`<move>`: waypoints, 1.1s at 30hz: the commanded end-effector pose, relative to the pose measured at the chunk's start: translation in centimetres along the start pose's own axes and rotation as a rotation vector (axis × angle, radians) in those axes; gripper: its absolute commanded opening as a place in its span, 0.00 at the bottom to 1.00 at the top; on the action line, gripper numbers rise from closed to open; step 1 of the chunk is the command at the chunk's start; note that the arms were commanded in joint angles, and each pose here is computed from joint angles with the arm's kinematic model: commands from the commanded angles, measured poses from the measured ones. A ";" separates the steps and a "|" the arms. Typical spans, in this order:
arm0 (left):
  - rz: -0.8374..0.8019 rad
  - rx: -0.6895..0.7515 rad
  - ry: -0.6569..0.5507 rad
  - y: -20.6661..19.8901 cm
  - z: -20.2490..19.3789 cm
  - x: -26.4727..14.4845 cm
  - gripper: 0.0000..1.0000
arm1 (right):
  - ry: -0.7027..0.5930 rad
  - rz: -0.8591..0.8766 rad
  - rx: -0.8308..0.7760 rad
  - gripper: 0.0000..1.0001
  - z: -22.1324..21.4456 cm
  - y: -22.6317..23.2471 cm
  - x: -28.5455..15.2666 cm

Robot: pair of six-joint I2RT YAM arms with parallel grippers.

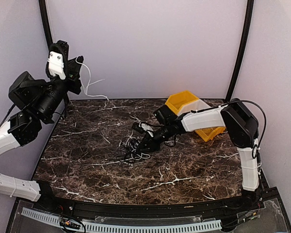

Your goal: Untangle the cables

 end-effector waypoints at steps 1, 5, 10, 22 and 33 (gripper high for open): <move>-0.113 -0.014 0.021 -3.2 -1.8 0.3 0.00 | -0.058 -0.039 -0.152 0.40 4.4 3.5 -4.3; -0.264 -0.084 0.037 -6.8 -3.4 -0.5 0.00 | -0.030 -0.052 -0.221 0.52 4.6 6.5 -7.9; -0.404 -0.072 0.050 -10.0 -5.2 -1.5 0.00 | -0.120 -0.113 -0.299 0.60 5.9 10.0 -13.4; -0.517 -0.044 0.229 -15.6 -11.2 -0.8 0.00 | -0.250 -0.078 -0.323 0.54 14.1 15.5 -18.8; -0.377 -0.086 0.376 -16.2 -15.1 1.3 0.00 | -0.245 -0.096 -0.316 0.54 15.8 16.3 -16.0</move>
Point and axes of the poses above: each gripper's point midway between its finger pads, its own x axis out along the fingers, its own y axis along the line the jaws close on, z = x × y, the point moved 1 cm from there along -x, back along the fingers, and after that the axes turned 11 degrees about x, right-handed, at the moved point
